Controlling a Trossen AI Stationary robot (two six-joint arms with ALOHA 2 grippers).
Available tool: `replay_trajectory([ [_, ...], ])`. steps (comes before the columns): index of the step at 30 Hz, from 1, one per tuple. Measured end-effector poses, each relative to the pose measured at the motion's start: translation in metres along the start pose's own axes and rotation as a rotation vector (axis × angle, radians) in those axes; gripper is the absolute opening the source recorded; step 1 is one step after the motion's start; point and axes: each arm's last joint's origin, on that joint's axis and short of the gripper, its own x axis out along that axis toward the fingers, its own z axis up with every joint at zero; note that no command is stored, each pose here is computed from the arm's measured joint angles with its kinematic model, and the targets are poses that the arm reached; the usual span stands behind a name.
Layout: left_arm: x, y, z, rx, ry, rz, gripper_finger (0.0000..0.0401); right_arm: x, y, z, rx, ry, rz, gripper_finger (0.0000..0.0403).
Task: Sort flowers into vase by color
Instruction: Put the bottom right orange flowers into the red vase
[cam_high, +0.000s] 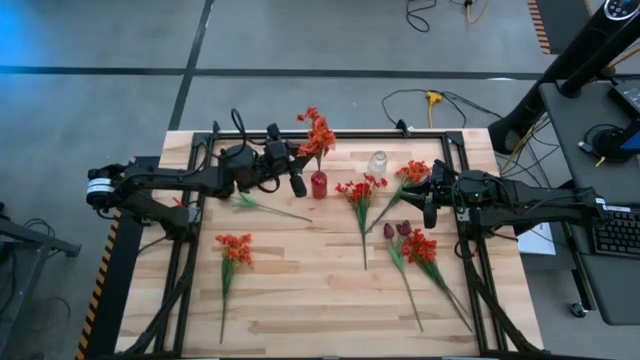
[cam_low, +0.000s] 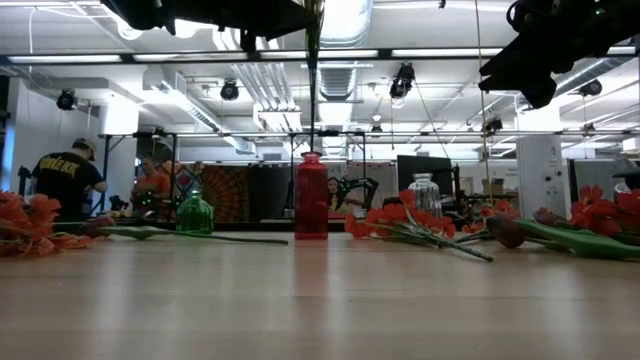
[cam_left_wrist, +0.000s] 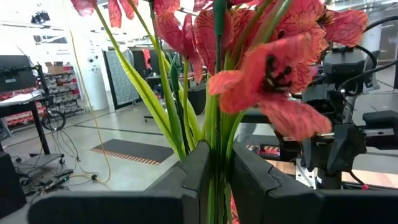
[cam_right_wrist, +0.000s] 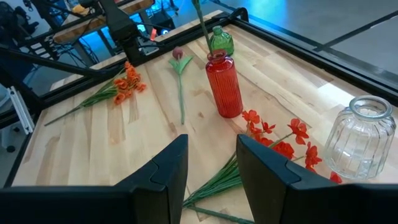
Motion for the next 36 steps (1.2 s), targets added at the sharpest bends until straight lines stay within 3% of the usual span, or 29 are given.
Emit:
replay_trajectory([
  [36,0.0014,0.0053,-0.0037,-0.045,0.023,0.018,0.0038,0.0000,0.0001,0.0000,0.000,0.000,0.001,0.0128],
])
